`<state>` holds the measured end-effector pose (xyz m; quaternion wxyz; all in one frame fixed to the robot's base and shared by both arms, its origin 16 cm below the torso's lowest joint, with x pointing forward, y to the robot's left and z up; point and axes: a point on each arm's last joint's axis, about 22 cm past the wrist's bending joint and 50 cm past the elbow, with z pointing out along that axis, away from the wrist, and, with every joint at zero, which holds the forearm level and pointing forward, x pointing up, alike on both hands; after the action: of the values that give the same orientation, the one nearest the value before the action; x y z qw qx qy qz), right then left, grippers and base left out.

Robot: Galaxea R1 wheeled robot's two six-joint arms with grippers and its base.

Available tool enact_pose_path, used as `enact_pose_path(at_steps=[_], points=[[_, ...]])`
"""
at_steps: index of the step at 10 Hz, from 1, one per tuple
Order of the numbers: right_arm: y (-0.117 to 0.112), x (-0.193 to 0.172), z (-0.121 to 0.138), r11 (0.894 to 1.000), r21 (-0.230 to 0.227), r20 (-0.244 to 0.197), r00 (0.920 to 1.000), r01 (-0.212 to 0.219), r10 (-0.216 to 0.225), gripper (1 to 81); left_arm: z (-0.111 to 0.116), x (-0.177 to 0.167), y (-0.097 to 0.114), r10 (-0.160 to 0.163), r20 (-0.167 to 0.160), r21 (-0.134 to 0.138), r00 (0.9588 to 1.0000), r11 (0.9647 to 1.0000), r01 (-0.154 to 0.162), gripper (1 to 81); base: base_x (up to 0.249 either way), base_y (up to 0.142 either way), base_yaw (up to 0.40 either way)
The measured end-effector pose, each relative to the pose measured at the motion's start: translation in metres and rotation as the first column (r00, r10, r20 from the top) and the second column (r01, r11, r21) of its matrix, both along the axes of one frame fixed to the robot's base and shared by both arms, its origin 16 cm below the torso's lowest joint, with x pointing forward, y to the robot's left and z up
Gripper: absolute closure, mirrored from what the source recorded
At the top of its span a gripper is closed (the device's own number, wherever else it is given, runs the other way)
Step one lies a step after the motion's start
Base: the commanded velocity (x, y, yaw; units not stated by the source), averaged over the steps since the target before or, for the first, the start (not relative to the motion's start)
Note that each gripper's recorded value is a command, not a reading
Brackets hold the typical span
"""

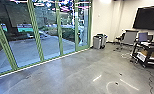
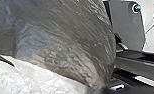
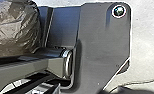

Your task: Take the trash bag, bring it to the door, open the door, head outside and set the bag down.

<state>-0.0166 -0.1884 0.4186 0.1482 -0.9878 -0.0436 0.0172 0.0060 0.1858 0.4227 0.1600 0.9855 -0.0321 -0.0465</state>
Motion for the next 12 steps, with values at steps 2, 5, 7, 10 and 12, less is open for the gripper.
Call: enact_pose_path(at_steps=[2,5,7,10,12], points=[[0.0,0.0001,0.0,1.0,0.0,-0.001,1.0,0.0,0.0,1.0,0.0001,0.0006,-0.002,0.0,0.002,-0.002,1.0,1.0,0.0,81.1,0.145,-0.03,0.0],[0.0045,0.0,0.0003,1.0,0.005,0.0,1.0,-0.001,0.001,1.0,-0.0004,-0.0002,0.0018,0.0,0.002,0.004,1.0,1.0,0.0,81.1,0.146,-0.065,0.0],[0.0015,-0.0004,0.0001,1.0,0.001,-0.001,1.0,-0.002,0.002,1.0,-0.0002,0.0,-0.0005,-0.001,0.002,0.001,1.0,1.0,0.001,81.1,0.151,-0.066,0.0],[0.0016,-0.0034,0.0,1.0,0.002,-0.004,1.0,-0.002,0.002,1.0,0.0002,-0.0005,-0.0044,-0.002,0.002,-0.005,1.0,1.0,0.002,81.1,0.16,-0.022,0.0],[-0.0014,-0.0053,-0.0003,1.0,-0.003,-0.006,1.0,-0.002,0.002,1.0,0.0004,-0.0019,-0.0069,-0.002,0.001,-0.008,1.0,1.0,0.002,81.1,0.161,0.0,0.0]])
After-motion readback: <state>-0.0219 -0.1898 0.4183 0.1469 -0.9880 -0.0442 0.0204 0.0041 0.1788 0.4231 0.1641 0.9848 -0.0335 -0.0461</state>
